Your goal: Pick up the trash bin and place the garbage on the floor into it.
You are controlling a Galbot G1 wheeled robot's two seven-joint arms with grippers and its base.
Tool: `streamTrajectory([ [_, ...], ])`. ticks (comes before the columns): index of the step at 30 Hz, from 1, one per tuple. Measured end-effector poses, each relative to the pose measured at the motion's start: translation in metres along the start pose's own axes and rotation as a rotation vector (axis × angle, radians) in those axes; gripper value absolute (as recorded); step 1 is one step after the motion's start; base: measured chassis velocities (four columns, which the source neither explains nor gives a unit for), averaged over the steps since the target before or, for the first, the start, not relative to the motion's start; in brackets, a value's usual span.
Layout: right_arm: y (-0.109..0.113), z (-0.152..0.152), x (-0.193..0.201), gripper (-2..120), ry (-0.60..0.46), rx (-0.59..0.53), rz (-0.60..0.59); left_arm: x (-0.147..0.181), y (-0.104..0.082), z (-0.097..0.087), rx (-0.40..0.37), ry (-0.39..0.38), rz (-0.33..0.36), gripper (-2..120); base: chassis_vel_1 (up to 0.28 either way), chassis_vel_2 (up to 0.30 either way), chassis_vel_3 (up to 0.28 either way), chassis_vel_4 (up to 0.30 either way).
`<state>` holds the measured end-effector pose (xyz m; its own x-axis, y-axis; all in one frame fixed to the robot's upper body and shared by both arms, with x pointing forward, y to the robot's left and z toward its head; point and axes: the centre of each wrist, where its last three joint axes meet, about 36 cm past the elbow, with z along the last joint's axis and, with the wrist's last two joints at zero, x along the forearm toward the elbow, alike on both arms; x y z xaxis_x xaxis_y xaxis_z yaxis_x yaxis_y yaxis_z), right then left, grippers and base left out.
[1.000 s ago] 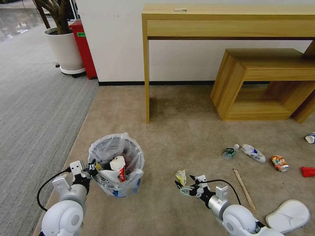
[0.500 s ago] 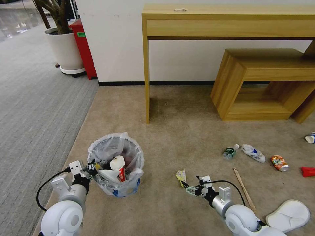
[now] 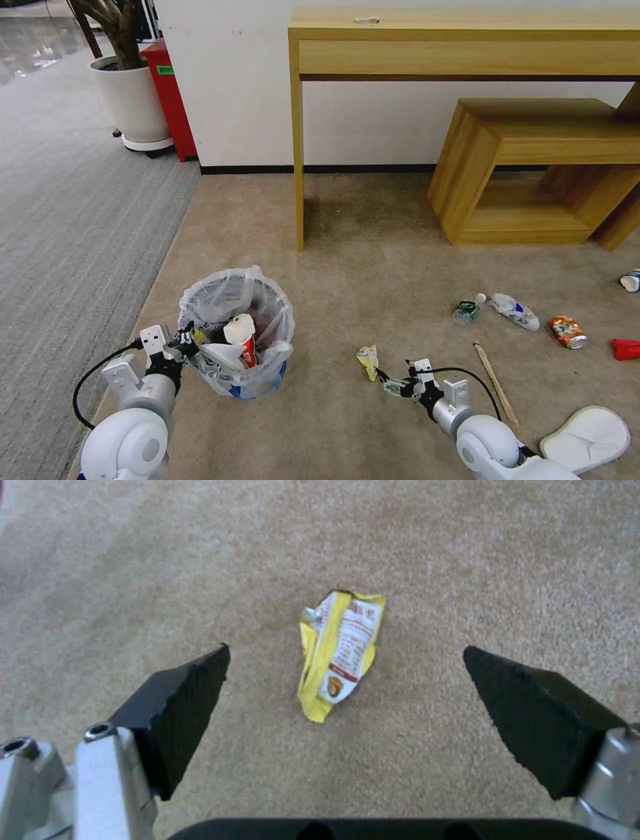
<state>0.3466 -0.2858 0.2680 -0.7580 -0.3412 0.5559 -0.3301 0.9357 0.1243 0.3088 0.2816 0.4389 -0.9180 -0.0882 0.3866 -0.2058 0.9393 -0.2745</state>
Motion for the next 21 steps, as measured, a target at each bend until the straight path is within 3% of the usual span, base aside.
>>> streamTrajectory([
  [21,0.003,0.011,-0.041,88,0.037,0.026,0.009,0.003,-0.002,-0.002,0.010,-0.005,0.004,1,0.000,0.000,0.000,0.000],
])
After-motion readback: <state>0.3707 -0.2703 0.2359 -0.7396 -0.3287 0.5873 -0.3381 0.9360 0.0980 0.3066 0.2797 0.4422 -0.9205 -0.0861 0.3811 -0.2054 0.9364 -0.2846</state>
